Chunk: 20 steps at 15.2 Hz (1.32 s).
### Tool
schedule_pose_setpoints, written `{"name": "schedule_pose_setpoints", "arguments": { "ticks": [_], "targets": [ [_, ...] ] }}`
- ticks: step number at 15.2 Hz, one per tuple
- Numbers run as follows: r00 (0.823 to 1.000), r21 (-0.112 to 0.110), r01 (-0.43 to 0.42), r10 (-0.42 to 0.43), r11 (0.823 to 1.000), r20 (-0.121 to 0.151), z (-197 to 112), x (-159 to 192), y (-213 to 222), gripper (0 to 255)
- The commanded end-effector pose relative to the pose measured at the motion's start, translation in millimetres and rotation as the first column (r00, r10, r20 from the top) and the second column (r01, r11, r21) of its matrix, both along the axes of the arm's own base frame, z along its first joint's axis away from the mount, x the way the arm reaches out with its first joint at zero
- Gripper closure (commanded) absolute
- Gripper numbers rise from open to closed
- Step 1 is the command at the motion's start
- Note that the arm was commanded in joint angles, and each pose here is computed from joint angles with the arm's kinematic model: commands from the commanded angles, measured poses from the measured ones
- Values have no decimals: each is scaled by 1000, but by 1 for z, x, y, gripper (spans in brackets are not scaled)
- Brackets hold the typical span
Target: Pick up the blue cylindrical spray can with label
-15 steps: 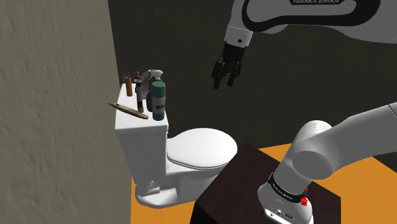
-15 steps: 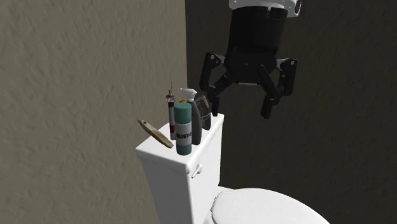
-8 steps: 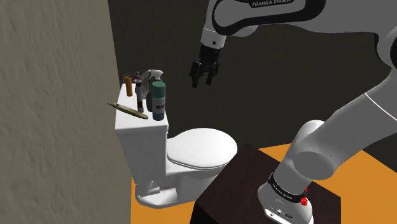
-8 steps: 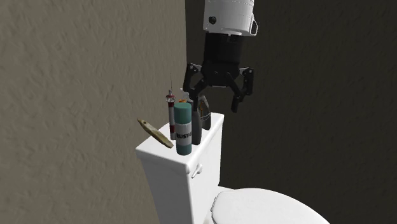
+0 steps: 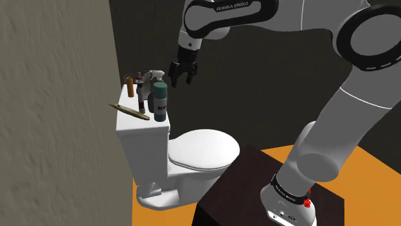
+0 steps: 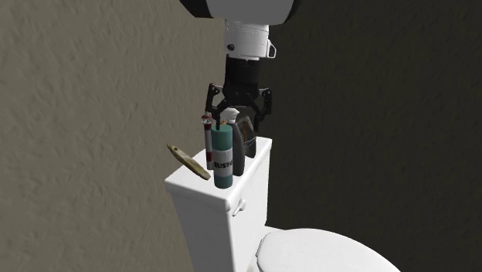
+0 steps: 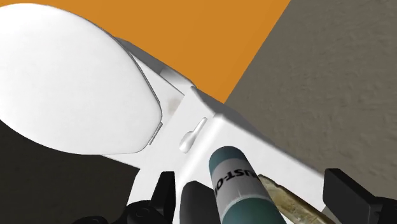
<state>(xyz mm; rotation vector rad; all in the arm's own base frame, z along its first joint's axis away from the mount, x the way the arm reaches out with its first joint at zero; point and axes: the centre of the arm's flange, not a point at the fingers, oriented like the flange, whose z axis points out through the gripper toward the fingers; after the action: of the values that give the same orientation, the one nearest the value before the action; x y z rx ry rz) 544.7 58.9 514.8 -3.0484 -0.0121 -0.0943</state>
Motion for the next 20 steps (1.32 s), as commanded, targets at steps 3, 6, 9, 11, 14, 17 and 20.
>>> {"name": "schedule_pose_setpoints", "arguments": {
  "ticks": [3, 6, 9, 11, 14, 17, 20],
  "targets": [
    [999, 5, -33, 33, 999, 14, -11, 47, 15, 0],
    [998, 9, -58, 58, 998, 24, -19, 82, 29, 0],
    [998, 9, -59, 59, 998, 24, -30, 82, 29, 0],
    [998, 9, -59, 59, 998, 24, -40, 82, 29, 0],
    [998, 9, -59, 59, 998, 24, -59, 82, 29, 0],
    [998, 9, -59, 59, 998, 24, -58, 83, 29, 255],
    [998, 9, -59, 59, 998, 24, -58, 83, 29, 255]
  ]
}}
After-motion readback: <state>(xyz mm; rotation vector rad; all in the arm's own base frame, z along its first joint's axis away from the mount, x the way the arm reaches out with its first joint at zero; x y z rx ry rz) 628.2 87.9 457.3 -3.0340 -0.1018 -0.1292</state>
